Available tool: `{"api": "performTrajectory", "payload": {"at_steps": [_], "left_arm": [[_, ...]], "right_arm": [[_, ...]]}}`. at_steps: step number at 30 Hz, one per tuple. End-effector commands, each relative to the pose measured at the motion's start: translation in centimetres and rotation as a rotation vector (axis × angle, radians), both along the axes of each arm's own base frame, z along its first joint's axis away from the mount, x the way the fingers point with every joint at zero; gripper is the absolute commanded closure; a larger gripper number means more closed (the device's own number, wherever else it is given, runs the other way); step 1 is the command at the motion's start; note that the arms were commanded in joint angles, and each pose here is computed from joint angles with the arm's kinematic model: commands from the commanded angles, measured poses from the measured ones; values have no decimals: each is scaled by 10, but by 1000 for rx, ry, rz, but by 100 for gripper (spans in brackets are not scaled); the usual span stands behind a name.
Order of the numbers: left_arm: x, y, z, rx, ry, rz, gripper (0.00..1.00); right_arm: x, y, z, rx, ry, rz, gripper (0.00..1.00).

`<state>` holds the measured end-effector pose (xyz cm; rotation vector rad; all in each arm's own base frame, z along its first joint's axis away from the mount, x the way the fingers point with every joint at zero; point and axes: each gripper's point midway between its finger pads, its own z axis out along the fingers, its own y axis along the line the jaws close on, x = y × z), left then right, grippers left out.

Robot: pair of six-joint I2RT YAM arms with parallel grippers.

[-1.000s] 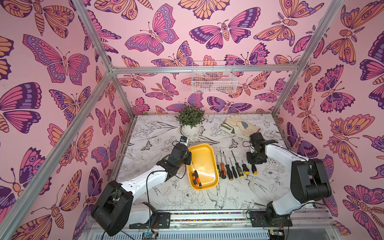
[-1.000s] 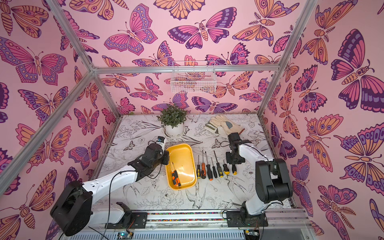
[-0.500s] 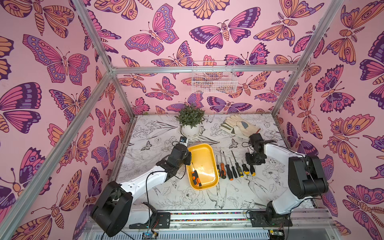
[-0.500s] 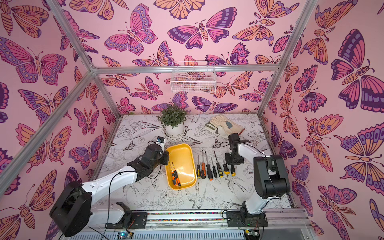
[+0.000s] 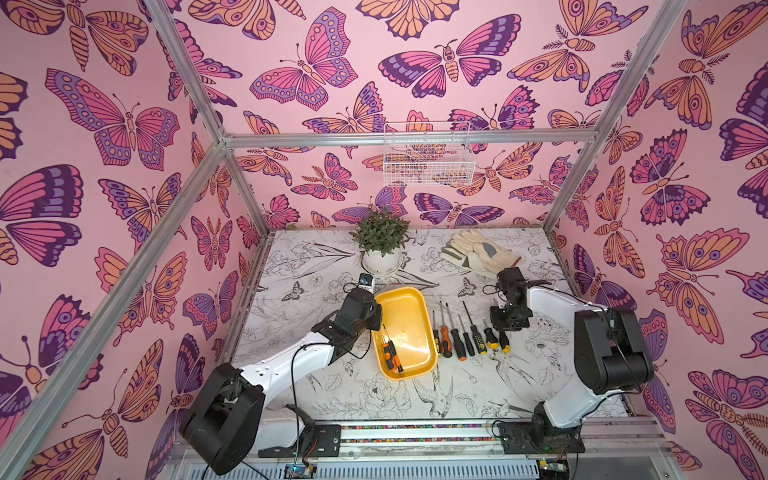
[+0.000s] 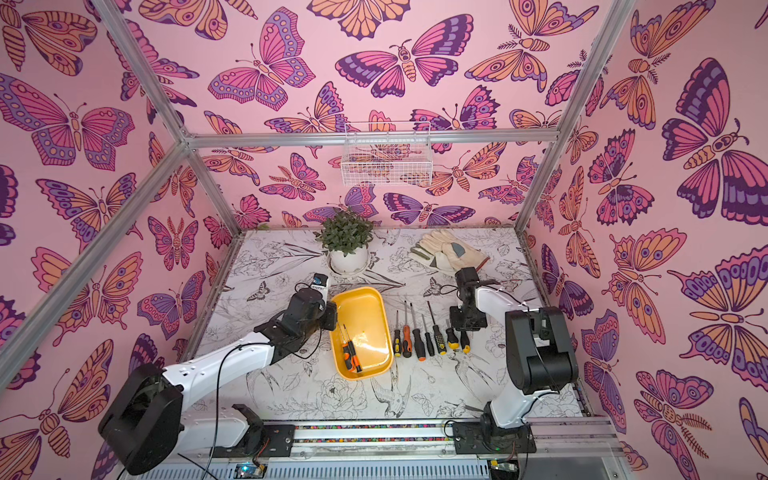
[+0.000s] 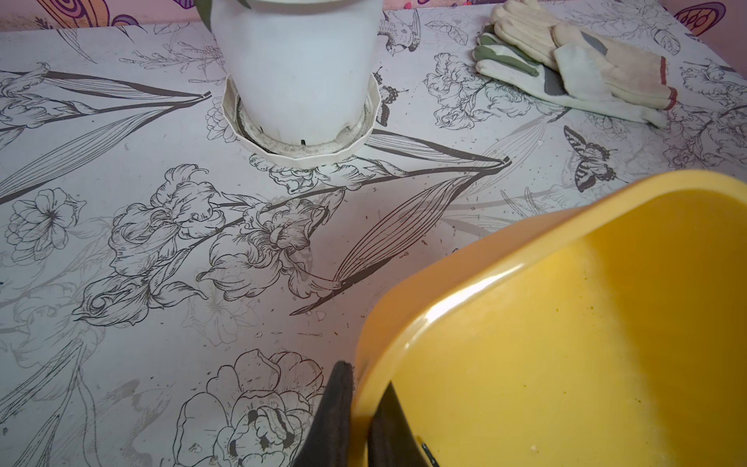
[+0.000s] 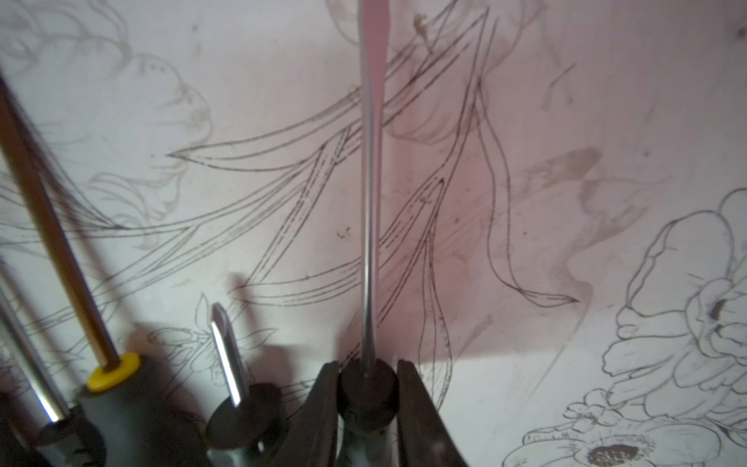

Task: Take out the screwdriver from the storage box
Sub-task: Place the screwdriver at the center of the board.

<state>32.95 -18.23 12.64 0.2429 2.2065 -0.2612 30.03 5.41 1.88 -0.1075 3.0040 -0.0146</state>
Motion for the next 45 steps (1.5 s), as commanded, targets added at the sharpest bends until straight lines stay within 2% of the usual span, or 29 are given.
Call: {"api": "performTrajectory", "payload": {"at_steps": [1, 20, 32, 36, 45], "left_arm": [[-8, 12, -17, 73, 25, 11, 100], [-8, 10, -16, 67, 26, 5, 100], [-8, 8, -16, 63, 30, -6, 100], [-7, 6, -15, 60, 31, -10, 100], [-7, 4, -15, 59, 32, -21, 100]], "right_arm": [[5, 0, 1, 0, 6, 6, 85], [7, -4, 8, -5, -34, -12, 66], [11, -5, 29, 1, -106, -30, 63], [12, 0, 49, 43, -166, -40, 56], [-1, 39, 88, 257, -268, -32, 49]]}}
